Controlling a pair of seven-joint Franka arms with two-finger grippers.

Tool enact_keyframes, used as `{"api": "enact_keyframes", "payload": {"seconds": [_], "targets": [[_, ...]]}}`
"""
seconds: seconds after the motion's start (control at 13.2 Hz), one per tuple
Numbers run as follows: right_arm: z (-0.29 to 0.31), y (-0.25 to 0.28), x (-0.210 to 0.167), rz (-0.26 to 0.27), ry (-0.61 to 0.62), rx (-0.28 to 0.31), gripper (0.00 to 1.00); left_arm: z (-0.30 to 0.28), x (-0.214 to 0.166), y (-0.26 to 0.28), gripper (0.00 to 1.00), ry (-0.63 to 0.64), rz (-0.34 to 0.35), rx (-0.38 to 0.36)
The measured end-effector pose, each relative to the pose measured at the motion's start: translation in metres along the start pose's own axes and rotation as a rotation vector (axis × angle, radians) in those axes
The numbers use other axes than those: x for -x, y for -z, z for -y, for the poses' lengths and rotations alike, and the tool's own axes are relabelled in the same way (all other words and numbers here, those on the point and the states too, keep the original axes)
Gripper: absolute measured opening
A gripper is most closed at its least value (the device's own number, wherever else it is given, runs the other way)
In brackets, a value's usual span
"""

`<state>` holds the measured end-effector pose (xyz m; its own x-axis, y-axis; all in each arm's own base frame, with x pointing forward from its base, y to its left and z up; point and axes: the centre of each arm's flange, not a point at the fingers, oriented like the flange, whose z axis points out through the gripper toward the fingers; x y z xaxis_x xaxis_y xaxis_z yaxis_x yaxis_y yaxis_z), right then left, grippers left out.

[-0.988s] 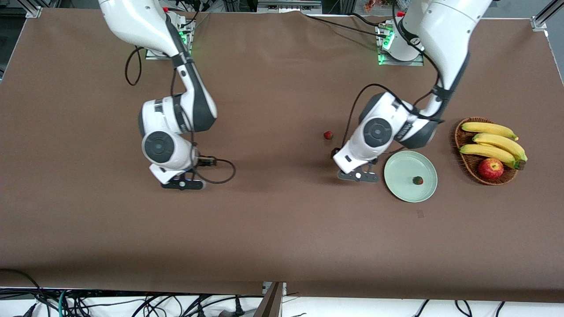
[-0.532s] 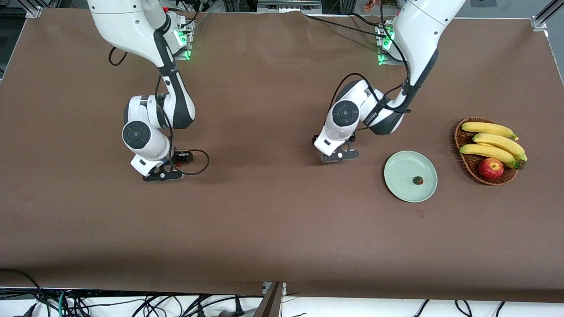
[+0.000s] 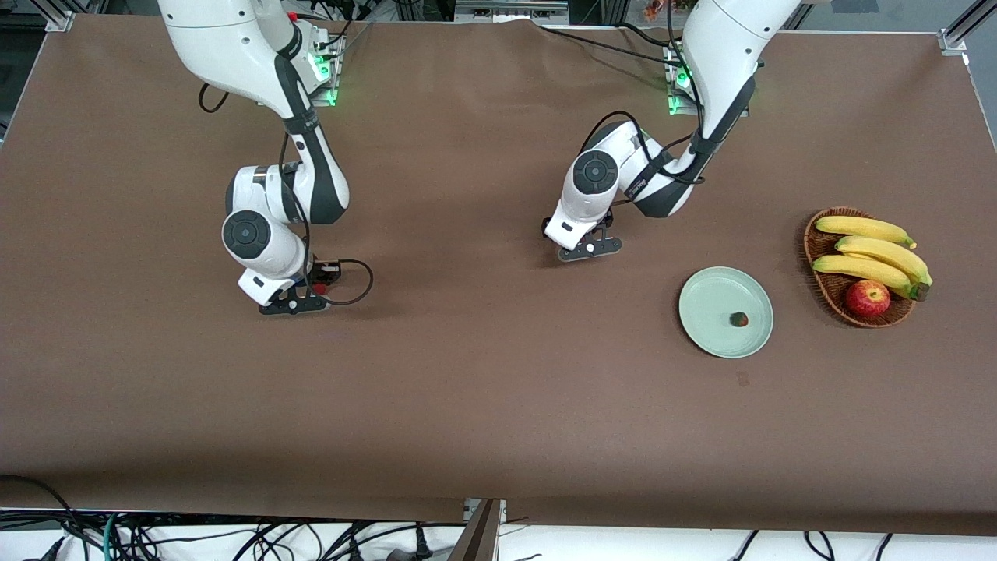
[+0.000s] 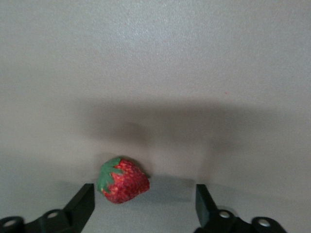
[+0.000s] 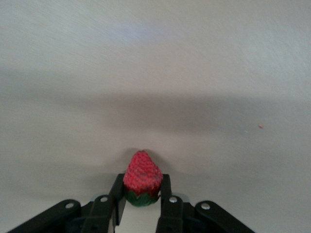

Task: Collect all strawberries into plate
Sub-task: 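Grasp the strawberry with the left gripper while the right gripper reaches another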

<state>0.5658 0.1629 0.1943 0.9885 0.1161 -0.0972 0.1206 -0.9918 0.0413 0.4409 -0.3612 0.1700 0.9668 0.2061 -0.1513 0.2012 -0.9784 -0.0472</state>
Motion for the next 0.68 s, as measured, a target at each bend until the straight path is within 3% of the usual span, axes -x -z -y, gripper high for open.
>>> {"api": "enact_keyframes", "payload": {"seconds": [0.3,0.46,0.68], "targets": [[0.108,0.087,-0.026,-0.011,-0.120,-0.103,0.32,0.002,-0.003,0.003,0.39,0.005,-0.007,0.004],[0.176,0.110,-0.028,-0.016,-0.223,-0.180,0.32,0.006,-0.010,0.008,0.36,0.013,-0.018,0.007],[0.270,0.102,-0.032,-0.015,-0.382,-0.266,0.32,0.032,-0.042,0.049,0.36,0.039,-0.031,-0.017]]}}
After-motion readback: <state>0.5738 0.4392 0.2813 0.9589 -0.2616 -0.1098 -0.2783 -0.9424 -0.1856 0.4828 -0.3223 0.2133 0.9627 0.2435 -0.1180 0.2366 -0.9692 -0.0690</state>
